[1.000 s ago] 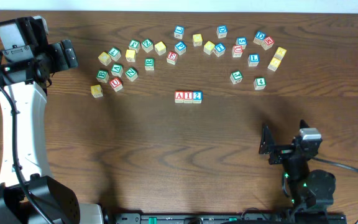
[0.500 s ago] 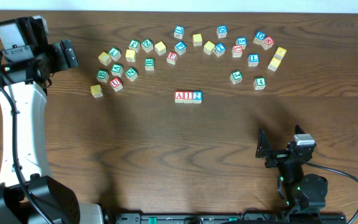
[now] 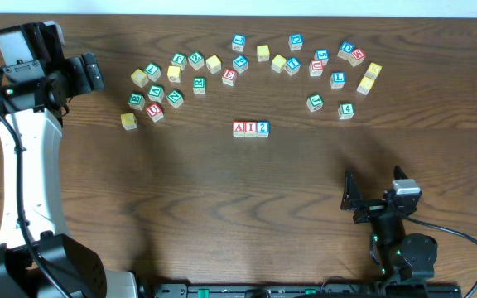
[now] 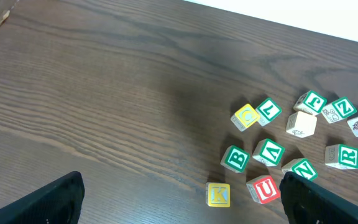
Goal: Spell out AI2
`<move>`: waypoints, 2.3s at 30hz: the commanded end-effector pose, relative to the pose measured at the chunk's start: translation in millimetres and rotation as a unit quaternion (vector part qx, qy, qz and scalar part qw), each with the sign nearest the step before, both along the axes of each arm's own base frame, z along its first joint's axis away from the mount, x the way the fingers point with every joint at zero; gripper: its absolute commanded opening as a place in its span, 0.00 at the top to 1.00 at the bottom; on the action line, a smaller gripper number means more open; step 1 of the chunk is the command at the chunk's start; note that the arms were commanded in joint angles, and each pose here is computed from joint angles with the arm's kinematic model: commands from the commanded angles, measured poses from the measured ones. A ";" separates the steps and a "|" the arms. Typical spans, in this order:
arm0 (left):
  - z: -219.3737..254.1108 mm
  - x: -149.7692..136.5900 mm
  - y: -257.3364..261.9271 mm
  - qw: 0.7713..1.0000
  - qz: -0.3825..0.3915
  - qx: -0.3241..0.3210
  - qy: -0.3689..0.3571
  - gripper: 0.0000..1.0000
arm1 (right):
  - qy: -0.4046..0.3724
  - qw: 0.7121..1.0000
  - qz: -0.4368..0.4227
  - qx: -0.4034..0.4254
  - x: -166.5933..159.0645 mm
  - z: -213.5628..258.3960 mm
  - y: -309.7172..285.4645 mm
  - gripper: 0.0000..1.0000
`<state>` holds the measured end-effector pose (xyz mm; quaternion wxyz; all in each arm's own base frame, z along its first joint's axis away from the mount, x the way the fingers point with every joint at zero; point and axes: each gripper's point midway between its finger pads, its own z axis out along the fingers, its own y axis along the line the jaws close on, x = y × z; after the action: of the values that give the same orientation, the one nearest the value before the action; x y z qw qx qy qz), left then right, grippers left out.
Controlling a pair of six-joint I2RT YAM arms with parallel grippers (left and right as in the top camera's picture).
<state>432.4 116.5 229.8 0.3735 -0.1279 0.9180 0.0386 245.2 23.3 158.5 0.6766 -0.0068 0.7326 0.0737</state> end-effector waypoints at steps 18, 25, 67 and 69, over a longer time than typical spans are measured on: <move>12.2 2.5 0.1 1.000 -0.003 0.007 -0.013 0.01 | -0.003 1.000 0.006 -0.006 -0.4 -0.6 2.7 0.01; 12.2 2.5 0.1 1.000 -0.003 0.007 -0.013 0.01 | -0.003 1.000 0.007 -0.006 -0.4 -0.6 2.8 0.01; -34.2 -177.2 -75.1 0.935 -0.069 0.118 -0.327 0.01 | -0.003 1.000 0.006 -0.006 -0.4 -0.6 2.7 0.01; -45.2 -179.6 -77.7 0.933 -0.080 0.132 -0.325 0.01 | -0.003 1.000 0.007 -0.006 -0.4 -0.6 2.8 0.01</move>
<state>255.9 44.8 195.1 0.6623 -0.0470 0.7448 0.0668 245.2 23.4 158.5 0.6772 -0.0069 0.7321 0.0738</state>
